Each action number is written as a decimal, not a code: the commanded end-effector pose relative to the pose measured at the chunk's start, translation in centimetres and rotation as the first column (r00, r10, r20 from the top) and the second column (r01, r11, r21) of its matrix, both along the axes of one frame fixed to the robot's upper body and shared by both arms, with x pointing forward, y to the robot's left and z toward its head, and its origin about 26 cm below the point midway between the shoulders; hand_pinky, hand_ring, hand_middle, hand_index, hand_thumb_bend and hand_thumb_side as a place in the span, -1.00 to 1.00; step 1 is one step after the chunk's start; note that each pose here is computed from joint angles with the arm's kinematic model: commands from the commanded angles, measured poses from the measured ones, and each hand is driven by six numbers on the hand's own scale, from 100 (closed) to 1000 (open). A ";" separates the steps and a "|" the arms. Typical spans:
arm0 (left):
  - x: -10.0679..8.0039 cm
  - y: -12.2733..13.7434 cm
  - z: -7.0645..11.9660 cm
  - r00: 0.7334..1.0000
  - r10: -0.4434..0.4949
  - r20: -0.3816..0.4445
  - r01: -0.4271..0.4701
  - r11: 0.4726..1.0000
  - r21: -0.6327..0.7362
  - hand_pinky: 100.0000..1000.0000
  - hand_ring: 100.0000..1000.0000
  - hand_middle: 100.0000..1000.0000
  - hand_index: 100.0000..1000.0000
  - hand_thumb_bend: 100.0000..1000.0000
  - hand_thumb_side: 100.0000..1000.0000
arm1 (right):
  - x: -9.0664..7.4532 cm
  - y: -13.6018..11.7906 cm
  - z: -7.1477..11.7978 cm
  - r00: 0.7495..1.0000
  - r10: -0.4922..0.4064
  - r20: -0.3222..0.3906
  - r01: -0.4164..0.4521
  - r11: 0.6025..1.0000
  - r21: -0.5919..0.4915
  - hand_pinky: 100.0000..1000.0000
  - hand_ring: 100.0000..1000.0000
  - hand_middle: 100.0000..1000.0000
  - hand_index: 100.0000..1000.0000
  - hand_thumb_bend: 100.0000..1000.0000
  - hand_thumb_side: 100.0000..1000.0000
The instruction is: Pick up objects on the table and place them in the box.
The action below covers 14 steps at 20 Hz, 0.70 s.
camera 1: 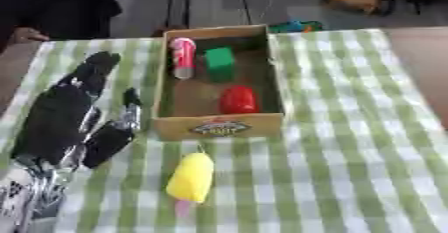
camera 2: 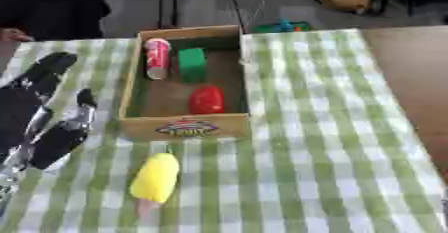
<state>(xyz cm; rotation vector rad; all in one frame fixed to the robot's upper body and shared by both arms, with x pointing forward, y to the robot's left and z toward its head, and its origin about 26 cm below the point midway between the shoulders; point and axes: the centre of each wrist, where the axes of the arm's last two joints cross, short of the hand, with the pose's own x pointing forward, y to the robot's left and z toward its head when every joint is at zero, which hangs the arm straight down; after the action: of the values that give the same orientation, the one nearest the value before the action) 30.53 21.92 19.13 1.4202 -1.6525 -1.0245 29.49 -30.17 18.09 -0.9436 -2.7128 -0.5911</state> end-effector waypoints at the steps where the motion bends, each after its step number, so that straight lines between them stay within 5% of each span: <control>1: -0.1 0.0 0.3 1.000 0.013 -0.017 -0.013 0.999 0.029 -0.58 0.55 0.90 1.00 -1.00 1.00 | -0.4 -0.1 0.7 0.998 -0.004 0.055 0.004 1.000 0.000 -0.28 -0.26 -0.51 -0.21 -1.00 0.46; 6: -0.3 0.2 0.5 0.998 0.053 -0.043 -0.052 0.998 0.030 -0.46 0.59 0.93 1.00 -1.00 1.00 | -0.4 -0.1 0.7 0.999 -0.007 0.052 0.007 1.000 0.000 -0.28 -0.26 -0.51 -0.21 -1.00 0.46; 7: -0.3 0.2 0.5 0.997 0.059 -0.046 -0.058 0.998 0.030 0.03 0.80 0.97 1.00 -1.00 1.00 | -0.4 -0.1 0.7 0.999 -0.007 0.052 0.007 1.000 0.000 -0.28 -0.26 -0.51 -0.21 -1.00 0.46; 10: -0.4 0.4 0.3 0.990 0.118 -0.077 -0.117 0.993 0.012 0.45 0.96 0.99 1.00 -1.00 1.00 | -0.4 -0.1 0.7 0.999 -0.006 0.053 0.006 1.000 0.000 -0.28 -0.26 -0.51 -0.21 -1.00 0.46; 12: -0.4 0.4 0.2 0.988 0.132 -0.074 -0.133 0.991 0.000 0.42 0.90 1.00 1.00 -1.00 1.00 | -0.4 -0.1 0.7 0.999 -0.005 0.054 0.005 1.000 0.000 -0.28 -0.26 -0.51 -0.21 -1.00 0.46; 14: -0.5 0.5 -0.1 0.990 0.133 -0.047 -0.133 0.991 -0.004 0.10 0.82 1.00 1.00 -1.00 0.92 | -0.3 -0.1 0.7 0.998 -0.005 0.055 0.005 1.000 0.000 -0.28 -0.26 -0.51 -0.21 -1.00 0.46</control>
<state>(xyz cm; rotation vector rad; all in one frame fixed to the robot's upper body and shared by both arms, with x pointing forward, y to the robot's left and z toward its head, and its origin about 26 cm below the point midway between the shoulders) 30.33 22.23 18.47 1.4375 -1.4861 -1.0014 29.48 -30.22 18.08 -0.9479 -2.7092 -0.5967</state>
